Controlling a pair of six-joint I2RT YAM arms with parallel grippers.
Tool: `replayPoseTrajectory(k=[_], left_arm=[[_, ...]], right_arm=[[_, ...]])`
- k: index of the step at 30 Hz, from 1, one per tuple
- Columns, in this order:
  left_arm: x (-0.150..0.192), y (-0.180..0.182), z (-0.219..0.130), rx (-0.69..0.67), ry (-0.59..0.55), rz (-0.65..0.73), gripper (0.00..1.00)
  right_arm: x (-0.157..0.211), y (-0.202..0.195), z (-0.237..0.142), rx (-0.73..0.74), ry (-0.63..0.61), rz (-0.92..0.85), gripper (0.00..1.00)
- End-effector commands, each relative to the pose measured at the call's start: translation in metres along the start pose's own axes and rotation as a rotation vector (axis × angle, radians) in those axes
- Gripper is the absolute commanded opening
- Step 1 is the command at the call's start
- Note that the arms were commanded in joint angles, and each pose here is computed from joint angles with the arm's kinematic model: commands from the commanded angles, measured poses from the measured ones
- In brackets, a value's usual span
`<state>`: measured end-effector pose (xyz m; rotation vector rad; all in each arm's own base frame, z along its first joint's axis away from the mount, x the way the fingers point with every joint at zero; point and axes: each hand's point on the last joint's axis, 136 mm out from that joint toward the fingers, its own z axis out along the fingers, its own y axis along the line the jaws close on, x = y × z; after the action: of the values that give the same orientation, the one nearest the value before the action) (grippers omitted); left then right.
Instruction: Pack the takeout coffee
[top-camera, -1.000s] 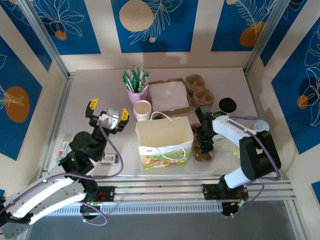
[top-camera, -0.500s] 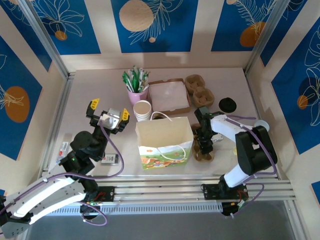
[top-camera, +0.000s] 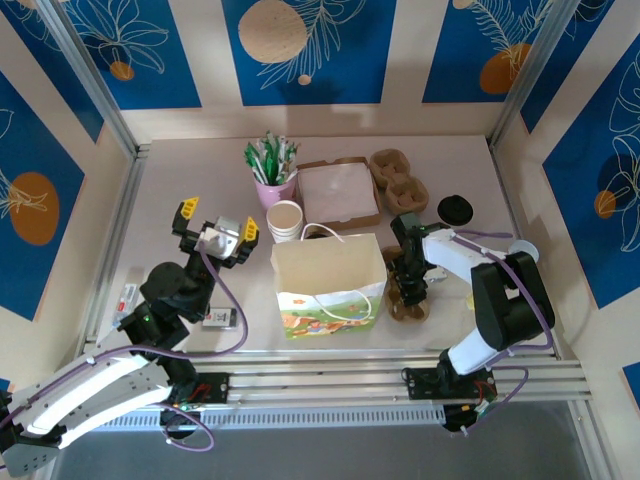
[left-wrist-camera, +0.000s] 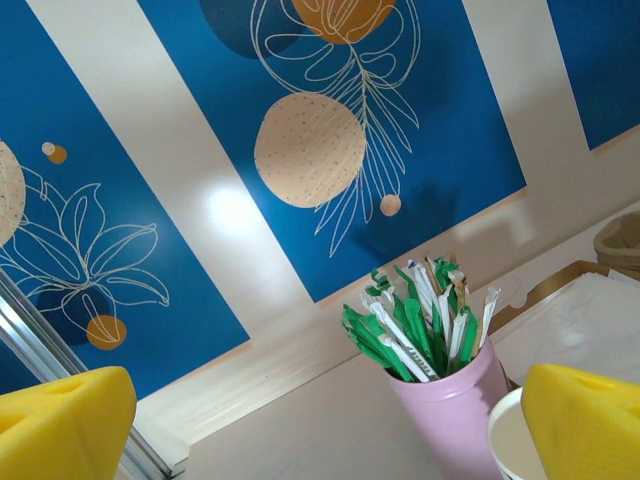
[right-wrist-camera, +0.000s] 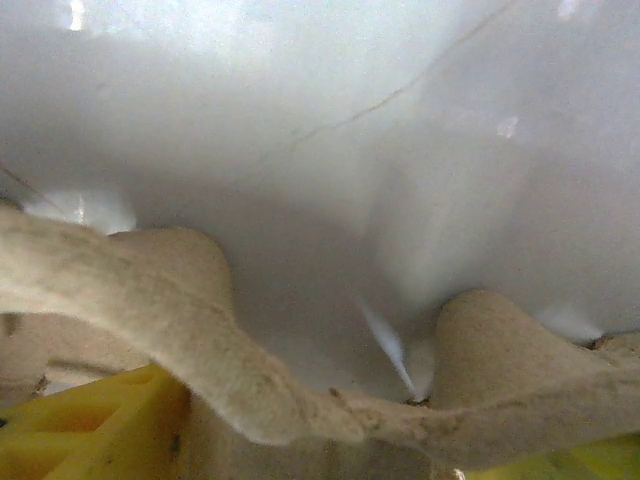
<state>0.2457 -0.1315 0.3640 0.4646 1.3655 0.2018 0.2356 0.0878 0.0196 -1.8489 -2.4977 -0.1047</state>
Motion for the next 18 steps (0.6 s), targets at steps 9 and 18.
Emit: replayPoseTrajectory(k=[9, 18], left_arm=[[-0.007, 0.008, -0.002, -0.023, -0.029, -0.003, 0.99], [-0.006, 0.007, -0.001, -0.020, -0.027, -0.001, 0.99]], right_arm=[[-0.009, 0.003, -0.029, -0.079, -0.059, -0.059, 0.60], [0.005, 0.008, -0.015, -0.092, 0.030, -0.063, 0.73]])
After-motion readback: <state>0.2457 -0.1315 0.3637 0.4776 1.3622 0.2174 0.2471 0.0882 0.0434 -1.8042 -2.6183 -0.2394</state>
